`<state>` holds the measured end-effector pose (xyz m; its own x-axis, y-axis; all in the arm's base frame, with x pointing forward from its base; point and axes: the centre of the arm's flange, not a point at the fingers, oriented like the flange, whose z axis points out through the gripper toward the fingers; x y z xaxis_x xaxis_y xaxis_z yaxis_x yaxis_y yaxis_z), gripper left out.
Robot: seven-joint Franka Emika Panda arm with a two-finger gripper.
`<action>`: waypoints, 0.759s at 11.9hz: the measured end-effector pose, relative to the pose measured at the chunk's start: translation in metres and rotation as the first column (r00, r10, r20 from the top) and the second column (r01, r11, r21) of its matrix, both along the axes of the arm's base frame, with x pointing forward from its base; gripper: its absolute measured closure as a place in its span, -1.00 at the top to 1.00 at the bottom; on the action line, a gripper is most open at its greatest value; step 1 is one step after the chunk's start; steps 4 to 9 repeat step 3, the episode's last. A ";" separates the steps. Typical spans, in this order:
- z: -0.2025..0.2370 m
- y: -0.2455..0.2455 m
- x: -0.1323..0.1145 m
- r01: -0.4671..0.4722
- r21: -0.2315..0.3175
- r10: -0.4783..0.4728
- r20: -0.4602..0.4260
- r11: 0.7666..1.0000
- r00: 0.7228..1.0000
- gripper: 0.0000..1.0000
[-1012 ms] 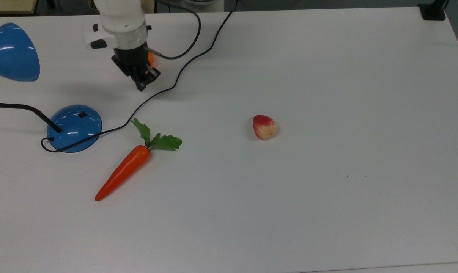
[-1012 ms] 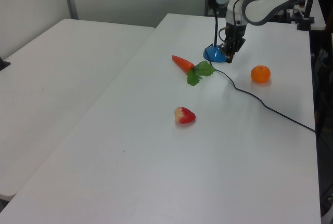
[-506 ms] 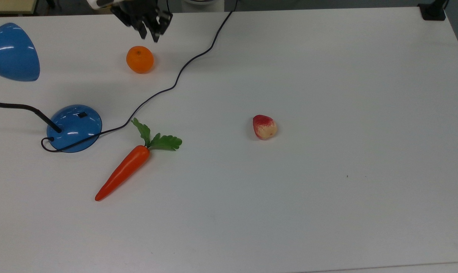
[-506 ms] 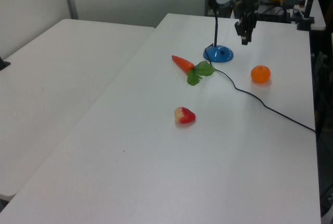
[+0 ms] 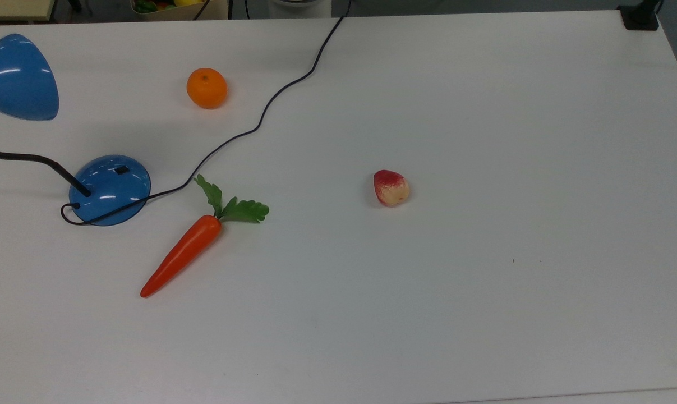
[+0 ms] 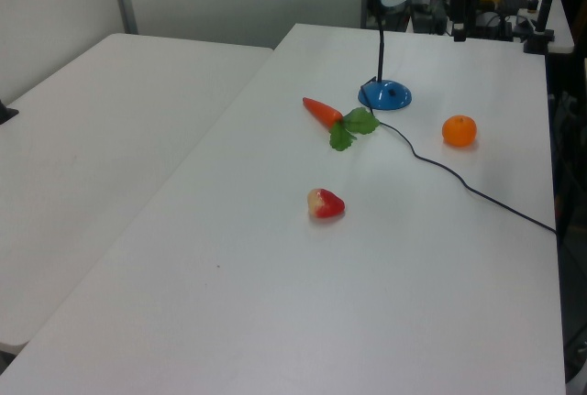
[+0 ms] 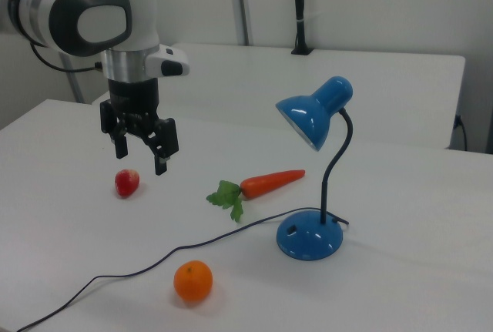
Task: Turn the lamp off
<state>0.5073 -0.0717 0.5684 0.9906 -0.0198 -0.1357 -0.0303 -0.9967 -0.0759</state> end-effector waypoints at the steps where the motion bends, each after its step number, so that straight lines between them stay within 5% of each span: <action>1: 0.001 -0.003 0.000 0.005 0.000 -0.005 0.002 1.000 1.000 0.98; 9: 0.005 -0.017 -0.004 0.031 0.000 -0.031 0.010 1.000 0.999 1.00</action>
